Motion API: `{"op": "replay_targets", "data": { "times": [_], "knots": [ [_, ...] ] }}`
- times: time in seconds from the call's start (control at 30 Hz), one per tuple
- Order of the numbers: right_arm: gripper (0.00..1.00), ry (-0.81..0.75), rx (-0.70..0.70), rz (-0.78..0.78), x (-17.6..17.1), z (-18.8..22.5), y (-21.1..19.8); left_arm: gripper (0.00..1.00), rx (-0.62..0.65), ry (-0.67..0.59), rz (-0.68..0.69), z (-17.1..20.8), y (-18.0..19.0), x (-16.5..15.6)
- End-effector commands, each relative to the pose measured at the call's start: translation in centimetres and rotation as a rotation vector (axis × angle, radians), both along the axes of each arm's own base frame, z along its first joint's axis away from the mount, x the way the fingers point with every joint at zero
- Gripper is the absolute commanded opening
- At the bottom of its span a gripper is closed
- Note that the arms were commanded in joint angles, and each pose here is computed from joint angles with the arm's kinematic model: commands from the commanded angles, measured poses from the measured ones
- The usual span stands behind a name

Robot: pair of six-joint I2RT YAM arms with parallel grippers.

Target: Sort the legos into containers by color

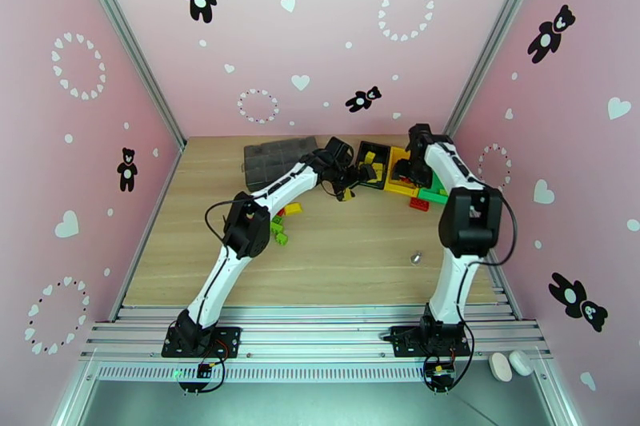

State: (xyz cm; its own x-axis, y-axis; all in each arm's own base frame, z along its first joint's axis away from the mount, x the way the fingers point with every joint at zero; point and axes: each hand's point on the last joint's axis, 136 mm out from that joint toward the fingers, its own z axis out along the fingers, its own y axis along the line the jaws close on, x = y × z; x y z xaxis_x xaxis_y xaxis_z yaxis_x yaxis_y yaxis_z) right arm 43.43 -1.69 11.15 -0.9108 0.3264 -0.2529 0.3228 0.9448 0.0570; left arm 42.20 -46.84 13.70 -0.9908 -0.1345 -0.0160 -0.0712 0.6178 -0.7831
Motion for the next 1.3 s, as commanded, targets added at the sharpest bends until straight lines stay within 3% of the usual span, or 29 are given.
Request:
{"op": "replay_targets", "data": {
  "times": [0.0, 0.2, 0.43, 0.67, 1.27],
  "knots": [
    [0.79, -0.039, 0.060, -0.045, -1.7, 0.4, -1.1, 0.99, -0.041, -0.069, 0.043, 3.3, 0.6, 0.5],
    [0.82, 0.032, 0.079, -0.082, -4.5, -3.0, -3.2, 0.98, 0.009, -0.064, 0.085, 2.1, 2.5, -0.5],
    [0.82, 0.048, 0.066, -0.056, -3.7, -5.6, -4.1, 0.98, 0.189, -0.064, 0.130, -0.4, 6.7, -2.1],
    [0.81, 0.056, 0.046, -0.030, -2.0, -7.0, -4.6, 0.99, 0.208, -0.025, 0.148, -2.0, 8.0, -3.6],
    [0.72, 0.106, 0.014, 0.023, -0.3, -9.5, -5.0, 0.98, 0.200, -0.004, 0.135, -2.1, 7.3, -3.1]
  ]
}}
